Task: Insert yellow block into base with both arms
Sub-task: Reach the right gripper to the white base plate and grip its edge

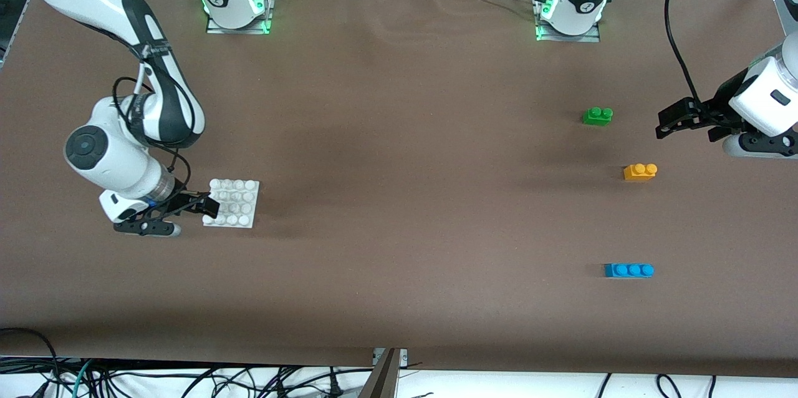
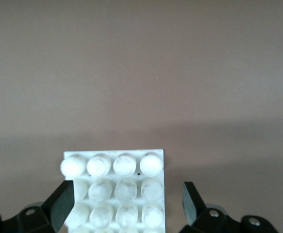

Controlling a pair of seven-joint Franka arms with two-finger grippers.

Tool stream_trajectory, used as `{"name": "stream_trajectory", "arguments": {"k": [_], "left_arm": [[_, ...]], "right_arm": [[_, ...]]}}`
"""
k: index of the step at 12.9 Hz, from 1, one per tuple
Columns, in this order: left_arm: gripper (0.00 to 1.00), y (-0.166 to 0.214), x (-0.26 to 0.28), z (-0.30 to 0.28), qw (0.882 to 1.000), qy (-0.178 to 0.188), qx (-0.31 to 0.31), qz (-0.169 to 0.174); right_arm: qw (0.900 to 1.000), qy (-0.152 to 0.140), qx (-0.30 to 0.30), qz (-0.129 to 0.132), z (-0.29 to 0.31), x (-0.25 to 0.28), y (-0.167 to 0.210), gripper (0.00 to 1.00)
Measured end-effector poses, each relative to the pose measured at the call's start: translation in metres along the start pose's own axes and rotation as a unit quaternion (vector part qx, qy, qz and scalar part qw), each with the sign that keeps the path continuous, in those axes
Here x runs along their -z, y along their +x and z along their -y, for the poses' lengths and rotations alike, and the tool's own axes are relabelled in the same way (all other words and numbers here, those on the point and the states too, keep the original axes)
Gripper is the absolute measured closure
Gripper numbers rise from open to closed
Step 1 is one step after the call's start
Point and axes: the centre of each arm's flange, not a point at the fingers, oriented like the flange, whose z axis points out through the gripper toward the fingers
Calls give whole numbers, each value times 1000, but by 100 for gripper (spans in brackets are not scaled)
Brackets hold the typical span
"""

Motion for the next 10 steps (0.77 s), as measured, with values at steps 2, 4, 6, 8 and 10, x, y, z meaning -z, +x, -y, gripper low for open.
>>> {"name": "stream_trajectory", "arguments": {"k": [2,4,6,8,10], "left_arm": [[0,0,0,0,1000,0,0,0],[0,0,0,0,1000,0,0,0],[0,0,0,0,1000,0,0,0],[0,0,0,0,1000,0,0,0],[0,0,0,0,1000,0,0,0]], "right_arm": [[1000,0,-2,-5,-3,-15,-11,1],[1000,1,-3,-12,-5,-27,-22,1],[1000,2,-3,-19,-7,-38,-34,1],[1000,2,-4,-19,-10,-45,-40,1],[1000,1,-7,-18,-13,-47,-41,1]]}}
